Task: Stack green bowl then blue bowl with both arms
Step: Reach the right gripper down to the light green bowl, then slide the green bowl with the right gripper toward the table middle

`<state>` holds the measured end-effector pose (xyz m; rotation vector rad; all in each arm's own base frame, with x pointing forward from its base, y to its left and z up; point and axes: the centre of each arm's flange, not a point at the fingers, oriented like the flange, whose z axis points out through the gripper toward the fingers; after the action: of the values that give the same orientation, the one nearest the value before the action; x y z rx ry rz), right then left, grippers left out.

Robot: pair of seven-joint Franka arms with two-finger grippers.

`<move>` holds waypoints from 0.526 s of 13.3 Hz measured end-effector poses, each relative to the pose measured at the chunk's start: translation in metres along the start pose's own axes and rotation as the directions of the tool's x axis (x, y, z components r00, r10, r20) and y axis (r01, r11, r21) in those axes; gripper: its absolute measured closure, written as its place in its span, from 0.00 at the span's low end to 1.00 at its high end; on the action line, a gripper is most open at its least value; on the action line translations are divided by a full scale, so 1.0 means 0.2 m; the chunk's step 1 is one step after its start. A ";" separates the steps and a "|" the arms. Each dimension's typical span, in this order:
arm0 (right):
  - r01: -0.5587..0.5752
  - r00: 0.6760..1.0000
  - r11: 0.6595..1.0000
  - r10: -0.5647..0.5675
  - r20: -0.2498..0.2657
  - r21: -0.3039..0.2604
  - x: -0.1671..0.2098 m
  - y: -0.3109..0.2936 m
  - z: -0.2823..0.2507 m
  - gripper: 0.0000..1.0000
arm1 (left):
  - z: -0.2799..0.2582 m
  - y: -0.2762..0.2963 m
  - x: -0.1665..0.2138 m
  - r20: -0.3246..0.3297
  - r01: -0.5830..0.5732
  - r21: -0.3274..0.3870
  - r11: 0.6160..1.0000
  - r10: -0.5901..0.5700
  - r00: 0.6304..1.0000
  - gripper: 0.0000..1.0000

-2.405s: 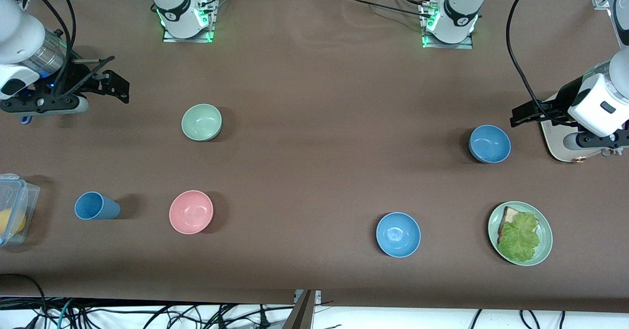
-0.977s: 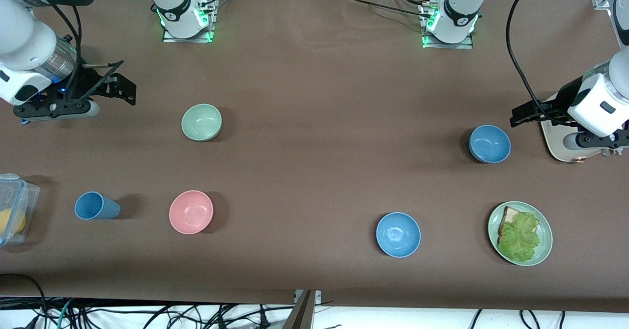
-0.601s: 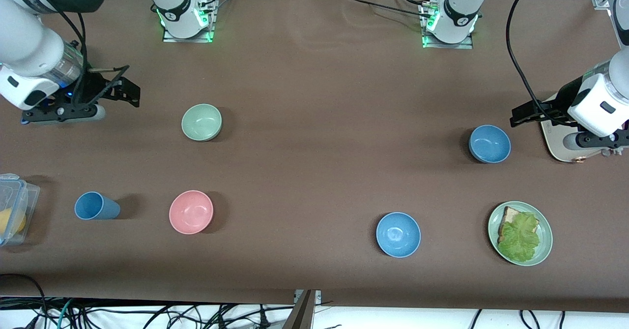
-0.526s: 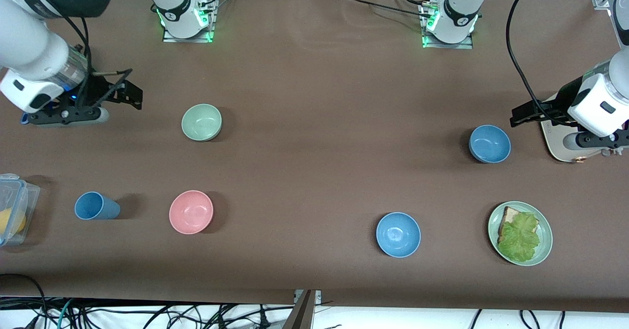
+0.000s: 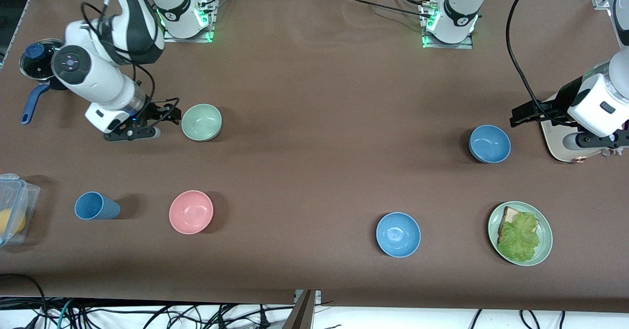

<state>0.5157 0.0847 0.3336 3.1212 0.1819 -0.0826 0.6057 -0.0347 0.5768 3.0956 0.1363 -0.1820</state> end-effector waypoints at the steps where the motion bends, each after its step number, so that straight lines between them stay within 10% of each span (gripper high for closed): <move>1: -0.003 1.000 1.000 0.003 -0.021 0.002 -0.05 0.00 0.12 0.00 | 0.00 0.00 0.00 0.000 0.000 0.000 1.000 0.000 1.000 0.00; 7: -0.014 0.997 1.000 0.015 -0.072 0.010 -0.26 -0.01 0.55 0.10 | 0.00 0.00 0.00 0.000 0.000 0.000 1.000 0.000 1.000 0.00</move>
<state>0.4580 0.0790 0.2258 3.1363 0.1603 0.0287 0.6057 -0.0347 0.5767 3.0956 0.1363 -0.1821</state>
